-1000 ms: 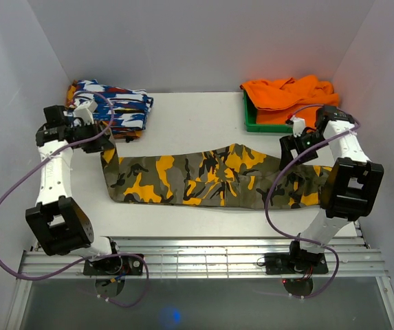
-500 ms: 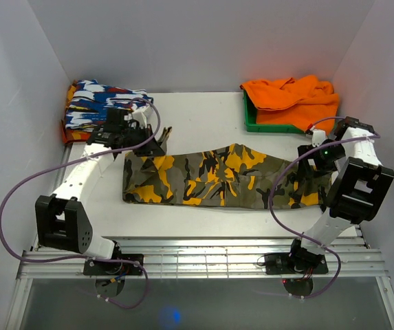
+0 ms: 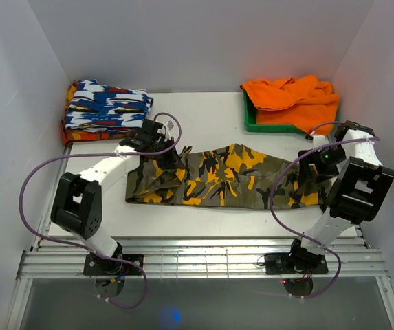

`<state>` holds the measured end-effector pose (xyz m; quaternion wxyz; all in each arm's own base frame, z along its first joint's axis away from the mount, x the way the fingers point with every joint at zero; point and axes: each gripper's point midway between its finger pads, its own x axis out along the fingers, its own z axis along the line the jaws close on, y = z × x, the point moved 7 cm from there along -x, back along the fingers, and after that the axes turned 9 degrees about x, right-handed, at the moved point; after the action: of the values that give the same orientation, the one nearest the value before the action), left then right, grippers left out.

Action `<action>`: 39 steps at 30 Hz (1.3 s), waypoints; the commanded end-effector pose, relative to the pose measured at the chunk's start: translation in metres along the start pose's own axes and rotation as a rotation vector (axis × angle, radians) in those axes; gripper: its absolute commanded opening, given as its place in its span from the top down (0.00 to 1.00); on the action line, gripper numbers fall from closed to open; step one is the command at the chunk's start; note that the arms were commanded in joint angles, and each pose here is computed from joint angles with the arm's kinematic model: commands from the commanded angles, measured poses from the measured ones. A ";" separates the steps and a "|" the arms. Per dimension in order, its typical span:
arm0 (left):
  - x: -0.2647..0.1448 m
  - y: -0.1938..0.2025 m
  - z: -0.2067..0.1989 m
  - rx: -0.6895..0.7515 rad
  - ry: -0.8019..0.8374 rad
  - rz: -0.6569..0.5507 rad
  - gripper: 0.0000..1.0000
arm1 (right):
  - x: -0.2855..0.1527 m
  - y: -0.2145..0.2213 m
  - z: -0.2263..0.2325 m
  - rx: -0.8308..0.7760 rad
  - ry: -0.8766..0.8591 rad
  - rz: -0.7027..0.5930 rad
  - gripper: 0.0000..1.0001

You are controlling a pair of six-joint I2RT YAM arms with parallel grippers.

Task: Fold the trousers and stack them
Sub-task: Fold the trousers

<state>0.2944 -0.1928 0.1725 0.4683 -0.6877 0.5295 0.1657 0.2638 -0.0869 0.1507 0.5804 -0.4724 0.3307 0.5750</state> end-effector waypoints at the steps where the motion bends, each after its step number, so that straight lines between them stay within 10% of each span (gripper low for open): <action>1: 0.007 -0.009 -0.023 -0.040 0.059 -0.078 1.00 | -0.005 0.007 0.002 -0.022 0.010 0.006 0.05; 5: 0.016 -0.007 -0.040 -0.025 0.076 -0.086 1.00 | 0.002 0.011 0.002 -0.013 -0.010 0.026 0.00; 14: 0.037 -0.001 -0.071 -0.029 0.121 -0.068 1.00 | 0.019 0.018 0.001 0.018 -0.031 0.052 0.23; 39: 0.084 0.028 -0.107 -0.027 0.136 0.029 1.00 | 0.029 0.019 0.000 0.031 -0.058 0.057 0.26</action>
<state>0.2712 -0.3147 0.1361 0.4281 -0.6839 0.5682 0.1619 0.2492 -0.0817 0.1222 0.5721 -0.4467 0.3406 0.5976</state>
